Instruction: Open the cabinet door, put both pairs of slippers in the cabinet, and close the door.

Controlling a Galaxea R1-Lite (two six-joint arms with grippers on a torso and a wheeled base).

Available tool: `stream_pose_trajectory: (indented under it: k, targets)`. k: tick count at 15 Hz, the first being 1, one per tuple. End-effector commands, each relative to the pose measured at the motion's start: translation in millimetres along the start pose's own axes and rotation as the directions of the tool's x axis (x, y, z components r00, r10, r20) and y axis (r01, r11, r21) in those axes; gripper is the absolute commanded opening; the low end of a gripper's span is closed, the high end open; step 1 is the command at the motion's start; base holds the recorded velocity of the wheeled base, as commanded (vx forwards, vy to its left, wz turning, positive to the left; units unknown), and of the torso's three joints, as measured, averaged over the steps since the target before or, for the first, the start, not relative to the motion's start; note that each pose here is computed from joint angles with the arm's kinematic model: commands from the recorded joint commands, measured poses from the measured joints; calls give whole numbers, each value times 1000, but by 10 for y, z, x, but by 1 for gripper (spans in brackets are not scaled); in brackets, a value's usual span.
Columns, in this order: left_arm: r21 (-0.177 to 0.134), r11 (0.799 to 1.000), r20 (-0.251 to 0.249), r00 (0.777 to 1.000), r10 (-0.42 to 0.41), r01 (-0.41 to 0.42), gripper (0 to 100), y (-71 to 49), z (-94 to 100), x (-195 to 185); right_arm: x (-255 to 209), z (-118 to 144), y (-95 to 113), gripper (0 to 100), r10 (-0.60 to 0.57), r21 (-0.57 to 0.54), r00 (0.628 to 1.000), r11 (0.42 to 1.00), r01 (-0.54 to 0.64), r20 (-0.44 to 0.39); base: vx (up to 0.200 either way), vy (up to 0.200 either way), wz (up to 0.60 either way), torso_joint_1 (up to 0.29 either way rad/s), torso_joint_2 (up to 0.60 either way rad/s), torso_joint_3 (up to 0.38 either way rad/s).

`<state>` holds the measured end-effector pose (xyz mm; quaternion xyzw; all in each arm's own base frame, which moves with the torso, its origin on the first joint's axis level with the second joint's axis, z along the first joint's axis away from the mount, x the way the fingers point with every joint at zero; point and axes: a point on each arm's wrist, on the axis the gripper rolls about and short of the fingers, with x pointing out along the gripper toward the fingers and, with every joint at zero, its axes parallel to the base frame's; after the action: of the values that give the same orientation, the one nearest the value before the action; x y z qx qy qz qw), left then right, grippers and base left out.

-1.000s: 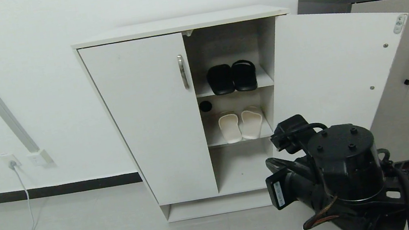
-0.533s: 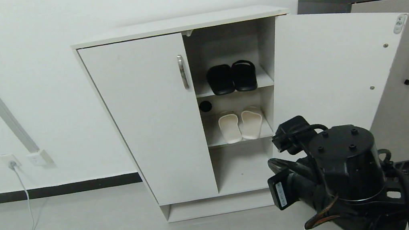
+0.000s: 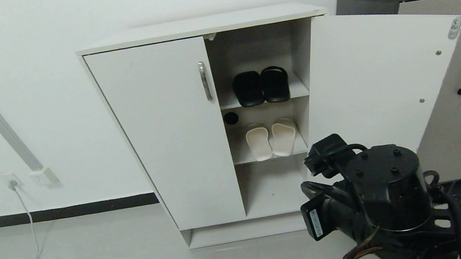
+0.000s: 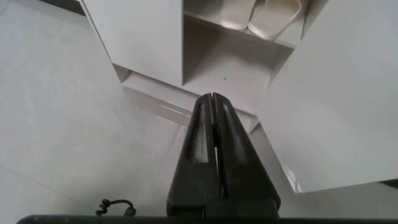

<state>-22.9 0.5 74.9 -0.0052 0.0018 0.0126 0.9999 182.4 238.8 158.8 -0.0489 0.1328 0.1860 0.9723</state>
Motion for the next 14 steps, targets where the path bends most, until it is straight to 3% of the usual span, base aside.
stream_pose_trajectory:
  k: [1, 14]
  targets:
    - [0, 1000, -1, 1000, 1, -1, 0, 0, 1, 1, -3, 2, 0, 0, -1, 1, 1000, 1000, 1, 3, 0, 0, 0, 36, -432, -369]
    - [-2, 1000, -1, 1000, 1, -1, 0, 0, 1, 1, -18, -31, -9, 0, -2, -12, 1000, 1000, 2, -6, 0, 0, 0, 110, -469, -344]
